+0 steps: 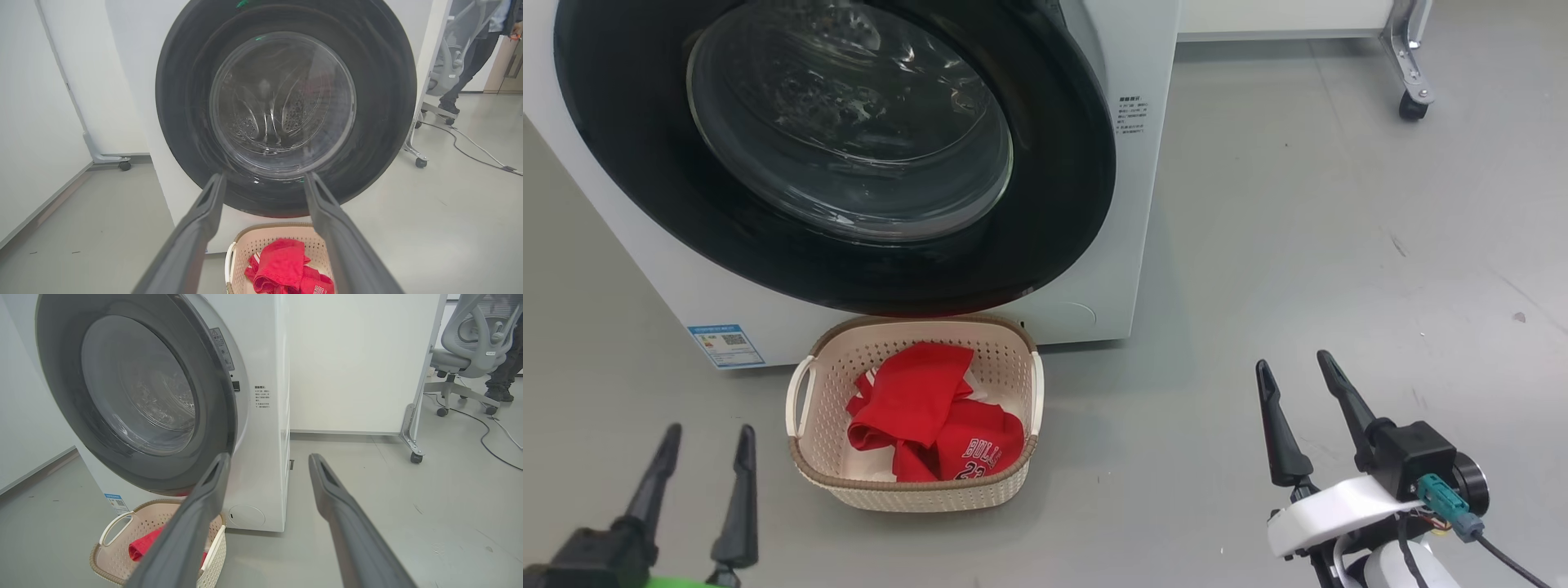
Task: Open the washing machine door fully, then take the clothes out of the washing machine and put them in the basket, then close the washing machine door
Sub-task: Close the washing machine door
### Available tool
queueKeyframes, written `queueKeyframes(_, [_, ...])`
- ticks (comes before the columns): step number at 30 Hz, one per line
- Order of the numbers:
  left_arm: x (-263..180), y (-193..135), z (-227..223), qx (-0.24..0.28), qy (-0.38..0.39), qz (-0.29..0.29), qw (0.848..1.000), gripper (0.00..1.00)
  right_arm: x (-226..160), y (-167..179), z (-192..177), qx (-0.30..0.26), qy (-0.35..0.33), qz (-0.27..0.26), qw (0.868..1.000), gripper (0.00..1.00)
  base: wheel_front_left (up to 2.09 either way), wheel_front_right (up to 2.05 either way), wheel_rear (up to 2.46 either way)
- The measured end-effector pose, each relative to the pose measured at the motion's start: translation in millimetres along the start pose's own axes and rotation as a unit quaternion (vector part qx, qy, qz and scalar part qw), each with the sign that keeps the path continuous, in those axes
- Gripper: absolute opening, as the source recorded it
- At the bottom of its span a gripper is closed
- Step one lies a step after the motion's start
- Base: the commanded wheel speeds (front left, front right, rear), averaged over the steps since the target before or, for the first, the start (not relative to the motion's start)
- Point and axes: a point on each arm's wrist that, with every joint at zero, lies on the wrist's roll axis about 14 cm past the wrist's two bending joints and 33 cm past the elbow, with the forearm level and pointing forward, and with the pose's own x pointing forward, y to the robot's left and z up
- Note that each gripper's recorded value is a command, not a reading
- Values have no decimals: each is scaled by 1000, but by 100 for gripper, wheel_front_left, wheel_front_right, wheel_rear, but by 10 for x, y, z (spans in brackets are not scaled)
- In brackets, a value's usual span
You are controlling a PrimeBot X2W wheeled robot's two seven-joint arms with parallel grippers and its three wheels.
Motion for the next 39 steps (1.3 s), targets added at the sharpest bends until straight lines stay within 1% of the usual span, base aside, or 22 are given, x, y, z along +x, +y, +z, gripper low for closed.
queueKeyframes(3, [-119,-68,-170,19,29,-4,999,100,-81,-7,-35,-1,5,-3,1000,100,0,0,0])
queueKeyframes(7, [-222,-176,-299,25,47,-8,999,100,-179,-38,-73,-1,11,-12,1000,100,0,0,0])
queueKeyframes(13, [-305,-283,-379,17,56,-5,998,100,-280,-27,-112,2,16,-14,1000,100,0,0,0])
queueKeyframes(18, [-324,-362,-412,4,57,-3,998,100,-325,-36,-133,4,19,-20,1000,100,0,0,0])
queueKeyframes(39, [-300,-412,-393,2,46,6,999,100,-367,-42,-108,8,15,-24,1000,100,0,0,0])
